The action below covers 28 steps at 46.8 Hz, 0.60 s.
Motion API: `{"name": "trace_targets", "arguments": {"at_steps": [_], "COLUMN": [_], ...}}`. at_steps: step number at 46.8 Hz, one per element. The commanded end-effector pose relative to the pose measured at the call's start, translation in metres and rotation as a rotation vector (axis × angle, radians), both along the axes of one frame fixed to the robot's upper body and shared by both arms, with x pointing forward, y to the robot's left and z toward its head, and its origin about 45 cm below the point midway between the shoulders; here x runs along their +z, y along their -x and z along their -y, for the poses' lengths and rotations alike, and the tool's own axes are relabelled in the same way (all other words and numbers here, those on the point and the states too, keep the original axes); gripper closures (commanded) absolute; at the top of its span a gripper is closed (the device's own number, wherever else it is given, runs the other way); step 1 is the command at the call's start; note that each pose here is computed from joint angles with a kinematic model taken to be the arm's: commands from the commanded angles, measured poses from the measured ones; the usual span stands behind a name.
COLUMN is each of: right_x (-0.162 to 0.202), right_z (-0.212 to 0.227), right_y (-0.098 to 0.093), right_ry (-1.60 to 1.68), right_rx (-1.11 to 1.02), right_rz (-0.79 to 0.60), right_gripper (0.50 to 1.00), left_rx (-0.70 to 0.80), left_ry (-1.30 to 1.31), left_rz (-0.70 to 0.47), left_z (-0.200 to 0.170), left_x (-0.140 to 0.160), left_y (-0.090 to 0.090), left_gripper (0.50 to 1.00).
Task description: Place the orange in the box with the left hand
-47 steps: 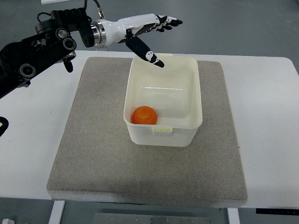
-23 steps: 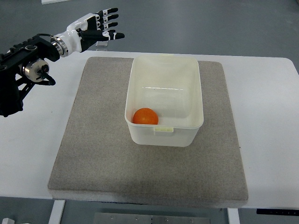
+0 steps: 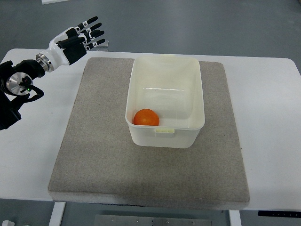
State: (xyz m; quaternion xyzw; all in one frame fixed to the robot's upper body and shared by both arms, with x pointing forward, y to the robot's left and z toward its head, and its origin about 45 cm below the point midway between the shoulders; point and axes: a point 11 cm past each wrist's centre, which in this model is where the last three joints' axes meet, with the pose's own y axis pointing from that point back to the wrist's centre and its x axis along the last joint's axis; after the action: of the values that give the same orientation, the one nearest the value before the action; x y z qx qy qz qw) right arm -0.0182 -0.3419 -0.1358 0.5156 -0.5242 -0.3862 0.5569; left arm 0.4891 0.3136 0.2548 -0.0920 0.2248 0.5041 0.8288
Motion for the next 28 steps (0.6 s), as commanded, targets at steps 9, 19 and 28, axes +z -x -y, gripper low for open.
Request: {"name": "trace_targets", "arguments": {"at_steps": [9,19,28], "right_x": [0.000,-0.001,-0.001], "right_z": [0.000,-0.004,-0.005], "right_y": [0.000,0.001,0.003], "right_ry": [0.000,-0.014,-0.015], "right_rx": [0.000,-0.004,-0.005], "right_rz": [0.000,-0.001,-0.006], "right_gripper": [0.568,0.568,0.568], "left_rx": [0.011,0.065,0.082], "left_ry": [0.149,0.214,0.216], "left_rz": [-0.095,-0.079,-0.100], "left_z": [-0.005,-0.024,-0.029], "left_x": [-0.002,-0.002,-0.013], "left_y": [0.002,0.006,0.011], "left_gripper": [0.506,0.506,0.506]}}
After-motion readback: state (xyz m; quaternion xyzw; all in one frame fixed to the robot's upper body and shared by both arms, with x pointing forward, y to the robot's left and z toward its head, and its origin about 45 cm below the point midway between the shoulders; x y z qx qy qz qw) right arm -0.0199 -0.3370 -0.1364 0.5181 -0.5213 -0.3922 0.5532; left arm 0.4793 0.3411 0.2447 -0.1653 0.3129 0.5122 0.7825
